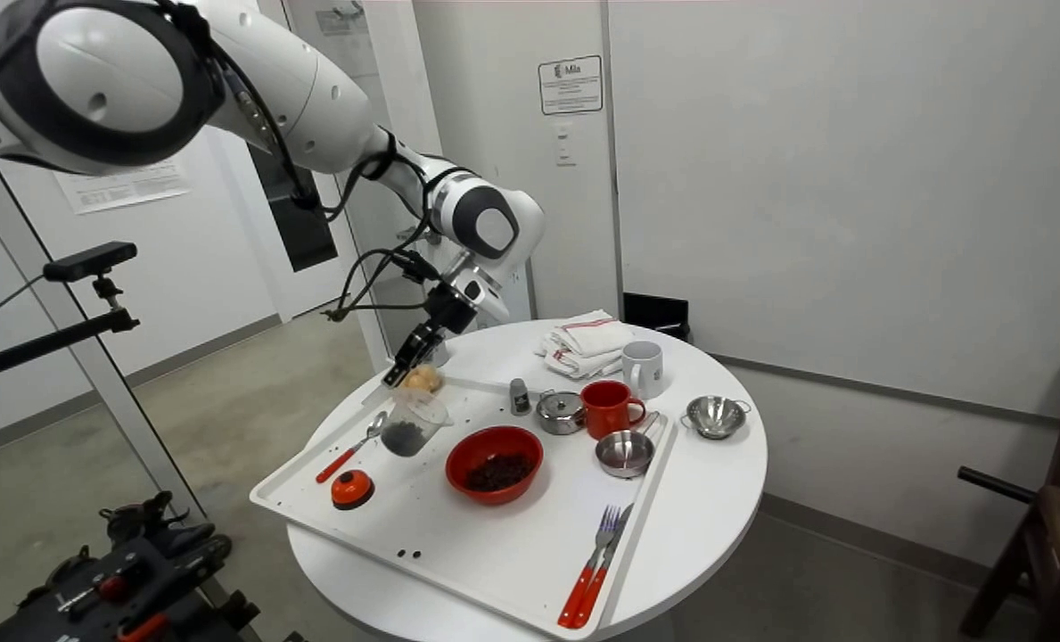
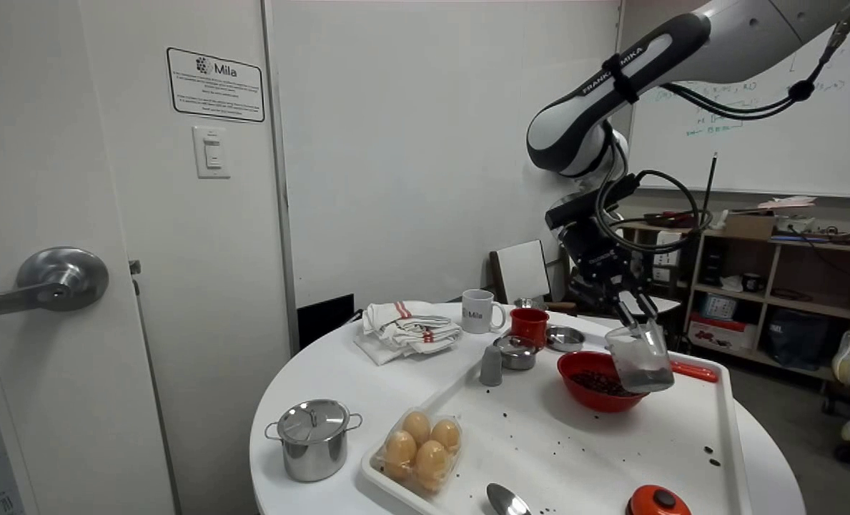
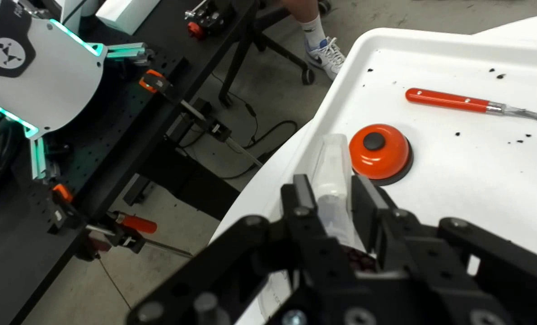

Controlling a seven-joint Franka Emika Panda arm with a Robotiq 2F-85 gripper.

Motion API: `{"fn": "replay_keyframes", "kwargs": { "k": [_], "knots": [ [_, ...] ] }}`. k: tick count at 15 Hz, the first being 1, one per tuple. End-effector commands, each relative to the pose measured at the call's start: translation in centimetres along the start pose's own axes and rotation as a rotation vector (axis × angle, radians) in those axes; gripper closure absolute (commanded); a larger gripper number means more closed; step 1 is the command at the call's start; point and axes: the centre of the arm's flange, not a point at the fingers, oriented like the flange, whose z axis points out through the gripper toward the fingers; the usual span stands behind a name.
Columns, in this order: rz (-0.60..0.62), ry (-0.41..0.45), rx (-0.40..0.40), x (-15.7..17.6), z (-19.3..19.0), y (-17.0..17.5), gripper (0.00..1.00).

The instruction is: Pick the jar and pour some beans into the red bowl

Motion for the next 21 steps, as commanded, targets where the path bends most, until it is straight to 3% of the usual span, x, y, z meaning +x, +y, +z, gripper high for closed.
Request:
{"fn": "replay_keyframes", "kwargs": {
  "k": [1, 5, 13, 14, 17, 18, 21],
  "knots": [
    [0.036, -0.079, 0.094, 1.8, -2.4, 1.3, 0.88],
    [0.004, -0.130, 0.095, 3.4, -3.5, 2.9, 0.88],
    [-0.172, -0.213, -0.042, 2.9, -3.7, 4.6, 0.88],
    [-0.129, -0.200, -0.006, 2.6, -2.8, 5.2, 0.74],
    [-0.145, -0.209, -0.018, 2.6, -2.7, 5.0, 0.74],
    [-0.147, -0.209, -0.018, 2.7, -2.7, 5.0, 0.89],
    [-0.104, -0.287, 0.015, 3.5, -3.6, 3.6, 0.89]
  ]
}}
